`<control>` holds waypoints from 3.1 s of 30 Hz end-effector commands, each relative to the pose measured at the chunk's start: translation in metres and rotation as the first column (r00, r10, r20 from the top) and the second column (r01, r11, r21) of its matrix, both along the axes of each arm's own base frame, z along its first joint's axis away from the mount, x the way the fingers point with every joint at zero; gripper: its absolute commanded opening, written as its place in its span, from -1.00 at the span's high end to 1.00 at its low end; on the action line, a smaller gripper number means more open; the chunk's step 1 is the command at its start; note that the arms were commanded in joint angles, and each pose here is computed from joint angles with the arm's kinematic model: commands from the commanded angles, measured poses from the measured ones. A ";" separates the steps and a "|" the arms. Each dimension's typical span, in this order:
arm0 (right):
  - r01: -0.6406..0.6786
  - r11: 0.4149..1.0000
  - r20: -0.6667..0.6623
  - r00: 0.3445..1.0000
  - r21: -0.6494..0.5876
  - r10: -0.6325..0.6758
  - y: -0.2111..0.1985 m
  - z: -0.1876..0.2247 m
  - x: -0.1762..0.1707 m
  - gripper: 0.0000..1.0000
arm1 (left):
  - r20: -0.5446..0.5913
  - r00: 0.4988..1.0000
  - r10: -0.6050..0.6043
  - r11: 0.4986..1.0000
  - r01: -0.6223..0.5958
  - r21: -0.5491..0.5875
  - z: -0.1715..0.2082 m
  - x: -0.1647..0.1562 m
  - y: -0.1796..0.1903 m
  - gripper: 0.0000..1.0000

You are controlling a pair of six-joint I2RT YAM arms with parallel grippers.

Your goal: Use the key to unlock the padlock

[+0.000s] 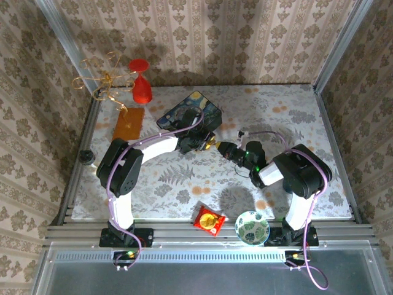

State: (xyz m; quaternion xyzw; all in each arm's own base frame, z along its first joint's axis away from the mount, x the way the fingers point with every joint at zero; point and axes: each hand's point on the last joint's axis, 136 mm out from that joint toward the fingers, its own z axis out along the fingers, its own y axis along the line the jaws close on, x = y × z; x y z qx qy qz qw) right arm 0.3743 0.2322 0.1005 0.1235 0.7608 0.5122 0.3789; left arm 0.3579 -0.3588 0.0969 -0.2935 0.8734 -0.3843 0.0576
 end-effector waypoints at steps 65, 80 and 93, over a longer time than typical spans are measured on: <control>0.140 0.964 -0.449 0.893 0.225 -0.025 0.013 -0.044 0.015 1.00 | 0.044 0.976 -0.214 0.966 0.218 -0.137 0.025 -0.039 -0.053 1.00; 0.171 0.968 -0.526 0.849 0.186 -0.048 0.004 -0.060 0.003 1.00 | 0.033 0.981 -0.193 0.973 0.195 -0.126 0.021 -0.038 -0.048 1.00; 0.092 0.949 -0.423 0.879 -0.300 -0.219 -0.042 -0.027 -0.020 0.26 | 0.031 0.989 -0.145 0.981 0.148 -0.126 0.022 -0.029 -0.039 1.00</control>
